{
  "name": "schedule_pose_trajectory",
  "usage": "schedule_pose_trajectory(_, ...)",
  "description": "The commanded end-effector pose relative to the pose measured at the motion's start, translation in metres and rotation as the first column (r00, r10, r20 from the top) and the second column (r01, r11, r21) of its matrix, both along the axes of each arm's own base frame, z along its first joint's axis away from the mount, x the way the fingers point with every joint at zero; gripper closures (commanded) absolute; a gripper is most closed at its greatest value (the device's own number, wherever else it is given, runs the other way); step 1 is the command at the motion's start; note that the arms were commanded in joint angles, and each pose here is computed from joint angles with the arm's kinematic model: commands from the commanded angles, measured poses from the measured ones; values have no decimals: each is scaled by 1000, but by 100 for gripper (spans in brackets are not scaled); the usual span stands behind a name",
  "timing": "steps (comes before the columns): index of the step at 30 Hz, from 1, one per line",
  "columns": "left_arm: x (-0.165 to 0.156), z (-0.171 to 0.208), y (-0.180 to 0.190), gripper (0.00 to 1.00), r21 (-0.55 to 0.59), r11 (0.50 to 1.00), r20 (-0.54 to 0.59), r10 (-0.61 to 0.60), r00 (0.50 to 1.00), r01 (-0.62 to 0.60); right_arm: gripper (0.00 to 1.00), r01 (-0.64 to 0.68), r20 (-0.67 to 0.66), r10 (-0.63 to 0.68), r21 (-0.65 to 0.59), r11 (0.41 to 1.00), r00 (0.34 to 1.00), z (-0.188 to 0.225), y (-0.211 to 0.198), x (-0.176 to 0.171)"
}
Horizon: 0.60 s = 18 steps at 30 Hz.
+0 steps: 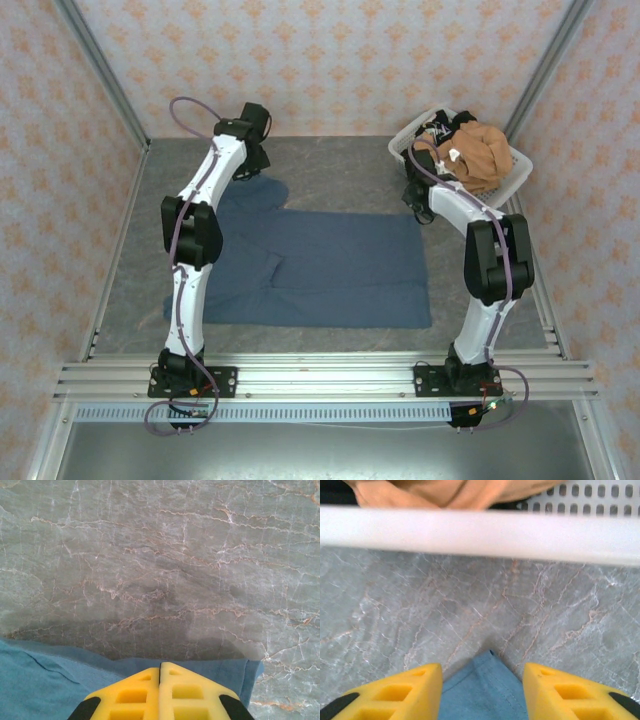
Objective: Fold and stack the t-shirts
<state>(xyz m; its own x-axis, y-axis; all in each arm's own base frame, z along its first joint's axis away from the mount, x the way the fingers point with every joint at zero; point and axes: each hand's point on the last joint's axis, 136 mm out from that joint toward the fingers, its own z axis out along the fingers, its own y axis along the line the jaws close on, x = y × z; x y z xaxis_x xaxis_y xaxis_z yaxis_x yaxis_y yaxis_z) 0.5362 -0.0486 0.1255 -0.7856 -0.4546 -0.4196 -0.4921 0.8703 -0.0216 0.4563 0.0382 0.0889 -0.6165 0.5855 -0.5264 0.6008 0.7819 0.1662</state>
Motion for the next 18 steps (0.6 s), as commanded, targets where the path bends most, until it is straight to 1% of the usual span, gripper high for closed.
schedule_pose_trajectory(1, -9, 12, -3, 100, 4, 1000, 5, -20, 1000, 20, 55, 33, -8, -33, -62, 998, 999, 2, -21, -5)
schedule_pose_trajectory(4, -14, 13, -2, 100, 8, 1000, -1, -24, 1000, 24, 56, 64, -4, -64, -48, 997, 998, 4, -42, 4)
schedule_pose_trajectory(11, -23, 10, -1, 100, 8, 1000, -14, -25, 1000, 25, 56, 60, -27, -61, -41, 997, 998, 6, -68, 32)
schedule_pose_trajectory(14, -25, 9, -1, 100, 7, 1000, -16, -25, 1000, 25, 55, 47, -32, -48, -28, 998, 998, 8, -68, 35)
schedule_pose_trajectory(18, -27, 9, 1, 100, 12, 1000, -17, -24, 1000, 24, 51, -4, -11, 4, 13, 1000, 1000, 16, -52, 30)
